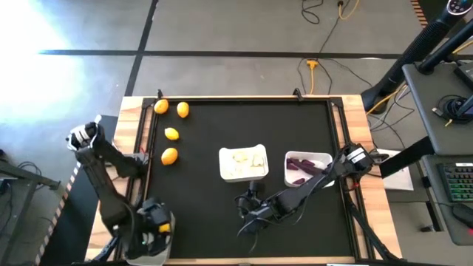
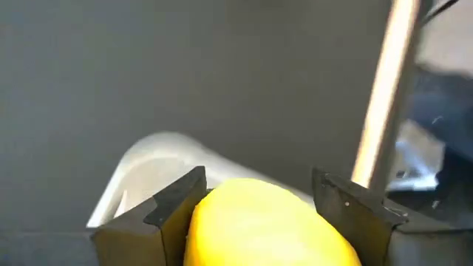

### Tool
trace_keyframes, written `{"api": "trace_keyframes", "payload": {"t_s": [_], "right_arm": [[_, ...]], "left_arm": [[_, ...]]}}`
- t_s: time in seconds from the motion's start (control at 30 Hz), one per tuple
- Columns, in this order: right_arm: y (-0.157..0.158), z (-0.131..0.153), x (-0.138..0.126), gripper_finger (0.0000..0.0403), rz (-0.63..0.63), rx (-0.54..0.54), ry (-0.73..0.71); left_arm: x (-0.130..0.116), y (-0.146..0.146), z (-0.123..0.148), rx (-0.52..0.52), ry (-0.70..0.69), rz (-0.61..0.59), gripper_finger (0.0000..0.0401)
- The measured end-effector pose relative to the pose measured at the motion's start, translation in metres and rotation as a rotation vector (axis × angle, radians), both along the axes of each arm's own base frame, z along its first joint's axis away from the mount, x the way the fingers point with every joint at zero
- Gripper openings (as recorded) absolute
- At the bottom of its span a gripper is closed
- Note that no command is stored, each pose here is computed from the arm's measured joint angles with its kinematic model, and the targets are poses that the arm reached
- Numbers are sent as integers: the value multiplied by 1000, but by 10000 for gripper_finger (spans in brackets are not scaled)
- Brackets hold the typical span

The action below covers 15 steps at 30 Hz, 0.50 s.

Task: Sort produce into baskets
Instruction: Put the lemon into the gray bin

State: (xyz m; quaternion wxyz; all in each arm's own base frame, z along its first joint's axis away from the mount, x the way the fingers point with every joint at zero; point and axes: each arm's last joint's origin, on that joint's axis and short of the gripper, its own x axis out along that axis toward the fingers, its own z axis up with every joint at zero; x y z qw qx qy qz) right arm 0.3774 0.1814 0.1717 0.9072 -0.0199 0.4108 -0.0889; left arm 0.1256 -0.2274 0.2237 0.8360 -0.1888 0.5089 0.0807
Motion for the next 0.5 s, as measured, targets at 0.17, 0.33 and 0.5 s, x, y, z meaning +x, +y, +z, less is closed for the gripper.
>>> {"api": "trace_keyframes", "payload": {"t_s": [0.17,0.33,0.5], "right_arm": [[0,0,0,327,24,-20,6],[-1,0,1,327,26,-23,4],[-2,0,2,327,22,-23,3]], "left_arm": [[-15,-8,-22,16,225,61,221],[-13,-16,-45,96,269,75,222],[-9,-20,-68,171,302,122,222]]}}
